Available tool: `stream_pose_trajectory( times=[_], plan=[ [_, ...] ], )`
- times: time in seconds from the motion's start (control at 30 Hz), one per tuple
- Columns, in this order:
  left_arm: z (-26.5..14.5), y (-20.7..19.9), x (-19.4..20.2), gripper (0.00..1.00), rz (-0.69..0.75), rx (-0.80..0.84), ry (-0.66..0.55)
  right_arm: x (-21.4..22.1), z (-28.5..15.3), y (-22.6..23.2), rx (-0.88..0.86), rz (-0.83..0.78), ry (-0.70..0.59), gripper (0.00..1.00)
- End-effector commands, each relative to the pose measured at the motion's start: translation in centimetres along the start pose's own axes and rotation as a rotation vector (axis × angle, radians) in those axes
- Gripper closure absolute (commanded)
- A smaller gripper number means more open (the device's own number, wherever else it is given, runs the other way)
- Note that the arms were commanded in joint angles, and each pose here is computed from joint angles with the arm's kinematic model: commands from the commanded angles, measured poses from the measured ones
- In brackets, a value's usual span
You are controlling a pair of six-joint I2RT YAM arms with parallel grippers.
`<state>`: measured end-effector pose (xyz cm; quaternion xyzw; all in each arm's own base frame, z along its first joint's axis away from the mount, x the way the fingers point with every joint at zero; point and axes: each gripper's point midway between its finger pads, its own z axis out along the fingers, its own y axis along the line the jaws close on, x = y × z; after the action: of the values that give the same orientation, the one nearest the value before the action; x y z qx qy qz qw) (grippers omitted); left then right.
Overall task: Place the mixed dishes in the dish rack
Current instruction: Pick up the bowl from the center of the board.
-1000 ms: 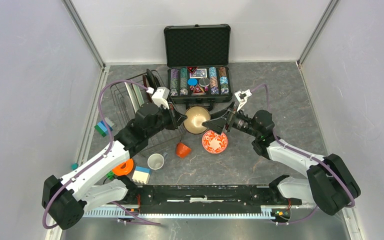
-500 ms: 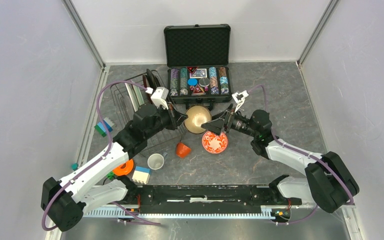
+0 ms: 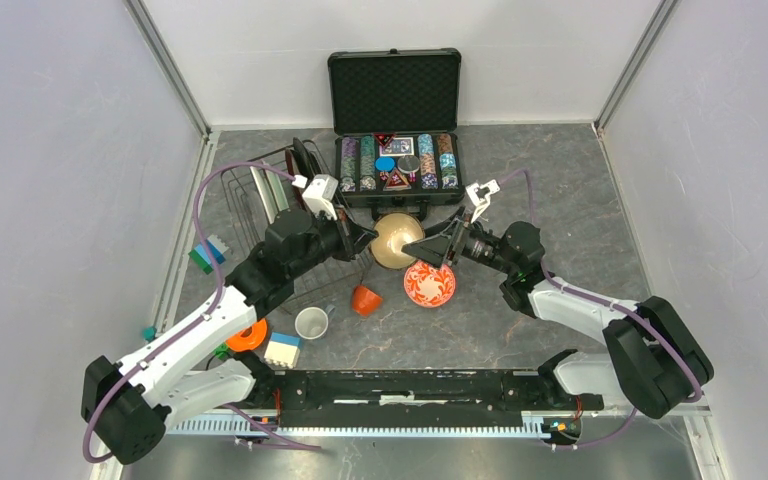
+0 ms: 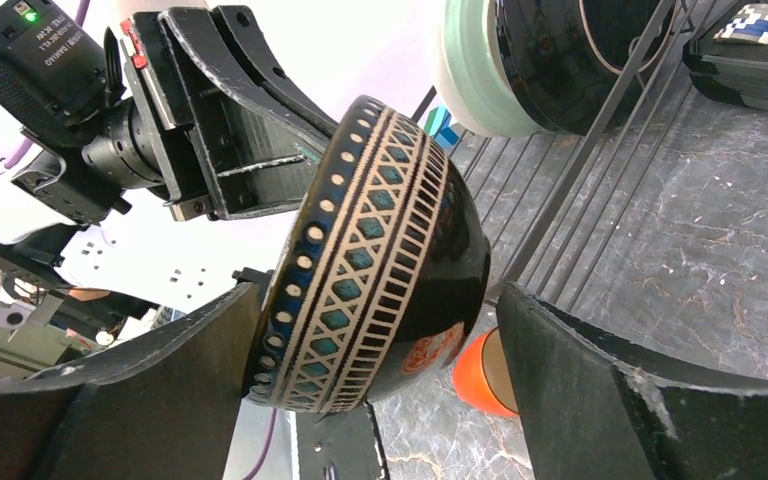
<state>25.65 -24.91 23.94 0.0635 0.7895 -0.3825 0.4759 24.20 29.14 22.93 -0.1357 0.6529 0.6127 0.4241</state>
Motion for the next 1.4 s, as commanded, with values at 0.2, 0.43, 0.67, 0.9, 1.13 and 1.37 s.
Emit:
stream_pose_trajectory(
  times=[0.2, 0.43, 0.67, 0.9, 1.13, 1.37],
  plan=[
    [-1.4, -3.5, -4.5, 0.98, 0.017, 0.135, -0.170, -0.8, 0.1, 1.7, -0.071, -0.036, -0.015, 0.13],
    [-1.3, -3.4, -4.3, 0.98, 0.017, 0.134, -0.172, -1.3, -0.3, 3.9, -0.174, -0.034, -0.043, 0.26],
    [-1.5, -3.4, -4.5, 0.98, 0.025, 0.136, -0.181, -0.9, 0.0, 2.4, -0.105, -0.024, -0.026, 0.11],
    [-1.5, -2.9, -4.4, 0.98, 0.029, 0.116, -0.185, -0.9, -0.1, 2.8, -0.121, -0.034, -0.014, 0.07],
    [-1.5, -2.1, -4.2, 0.98, 0.034, 0.077, -0.181, -1.2, -0.3, 3.5, -0.137, -0.039, -0.027, 0.05],
    [-1.7, -1.7, -3.8, 0.98, 0.033, 0.065, -0.180, -2.0, -0.8, 4.8, -0.195, 0.026, -0.091, 0.03]
  ],
)
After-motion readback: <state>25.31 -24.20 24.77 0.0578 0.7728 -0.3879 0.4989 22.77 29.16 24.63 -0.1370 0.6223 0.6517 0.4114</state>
